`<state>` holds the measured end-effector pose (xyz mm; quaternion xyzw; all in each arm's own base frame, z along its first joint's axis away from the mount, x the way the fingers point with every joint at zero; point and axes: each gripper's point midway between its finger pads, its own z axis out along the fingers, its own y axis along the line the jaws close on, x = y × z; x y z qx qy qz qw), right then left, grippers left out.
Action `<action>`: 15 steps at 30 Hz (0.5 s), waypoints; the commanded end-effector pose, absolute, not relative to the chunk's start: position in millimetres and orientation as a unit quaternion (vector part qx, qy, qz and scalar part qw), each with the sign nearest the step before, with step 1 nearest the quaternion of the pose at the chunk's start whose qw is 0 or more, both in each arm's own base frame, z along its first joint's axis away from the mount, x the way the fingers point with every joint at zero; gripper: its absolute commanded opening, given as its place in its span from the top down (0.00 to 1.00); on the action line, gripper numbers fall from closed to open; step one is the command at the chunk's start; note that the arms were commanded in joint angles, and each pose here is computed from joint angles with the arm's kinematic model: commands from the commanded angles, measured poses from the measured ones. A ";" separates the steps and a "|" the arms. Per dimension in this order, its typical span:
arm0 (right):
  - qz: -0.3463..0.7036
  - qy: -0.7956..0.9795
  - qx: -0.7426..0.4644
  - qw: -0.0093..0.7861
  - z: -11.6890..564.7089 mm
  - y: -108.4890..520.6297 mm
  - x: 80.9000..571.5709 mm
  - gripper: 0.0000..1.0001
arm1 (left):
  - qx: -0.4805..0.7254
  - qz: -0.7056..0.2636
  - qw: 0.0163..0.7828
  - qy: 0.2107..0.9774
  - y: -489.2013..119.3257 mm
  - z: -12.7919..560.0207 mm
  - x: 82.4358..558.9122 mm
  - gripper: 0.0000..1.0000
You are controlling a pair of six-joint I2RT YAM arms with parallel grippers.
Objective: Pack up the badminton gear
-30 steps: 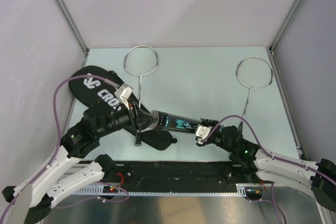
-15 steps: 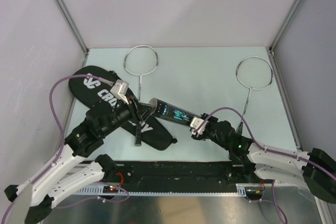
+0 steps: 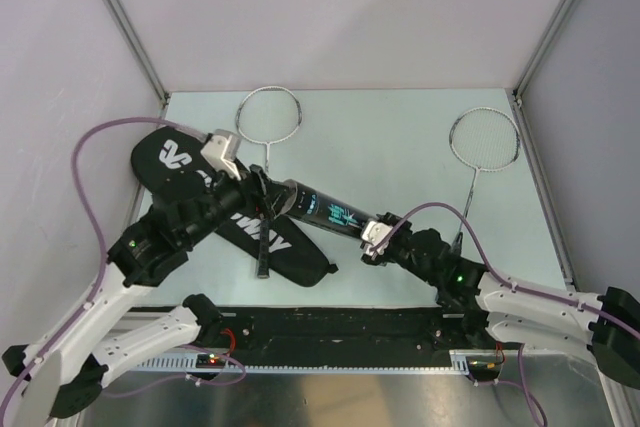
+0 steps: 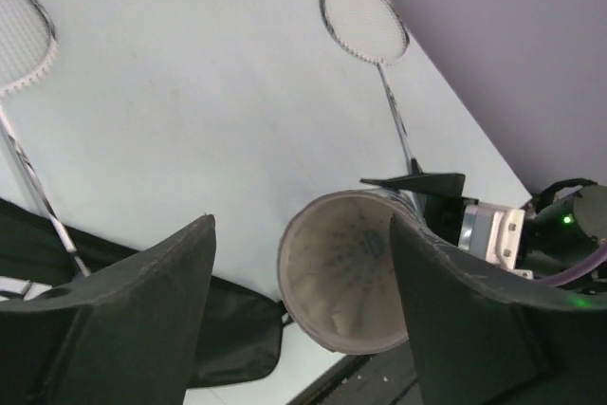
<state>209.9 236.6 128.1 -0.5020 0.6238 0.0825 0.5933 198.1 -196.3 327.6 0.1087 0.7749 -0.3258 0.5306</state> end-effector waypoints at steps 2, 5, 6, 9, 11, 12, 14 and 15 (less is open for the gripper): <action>0.152 0.582 -0.416 0.682 210.6 258.2 215.9 0.79 | 0.090 -0.290 0.608 0.734 -162.6 389.1 199.1 0.07; 0.175 0.600 -0.368 0.688 217.6 252.7 224.6 0.80 | 0.077 -0.271 0.637 0.717 -142.8 401.7 195.1 0.01; 0.176 0.609 -0.347 0.692 220.9 248.0 230.9 0.80 | 0.076 -0.261 0.642 0.717 -138.0 398.0 194.8 0.01; 0.183 0.650 -0.249 0.694 228.1 228.4 254.2 0.80 | 0.072 -0.236 0.652 0.717 -122.1 383.7 191.2 0.00; 0.182 0.681 -0.180 0.686 228.4 211.4 273.1 0.80 | 0.066 -0.221 0.652 0.722 -113.9 367.5 190.5 0.00; 0.177 0.699 -0.146 0.678 227.1 201.9 284.4 0.80 | 0.060 -0.207 0.650 0.728 -109.7 355.6 192.6 0.00; 0.177 0.728 -0.081 0.657 224.9 186.3 304.6 0.80 | 0.045 -0.182 0.642 0.743 -103.4 331.5 197.6 0.00; 0.184 0.740 -0.052 0.645 223.8 181.4 312.9 0.79 | 0.040 -0.171 0.635 0.752 -102.4 319.0 200.6 0.00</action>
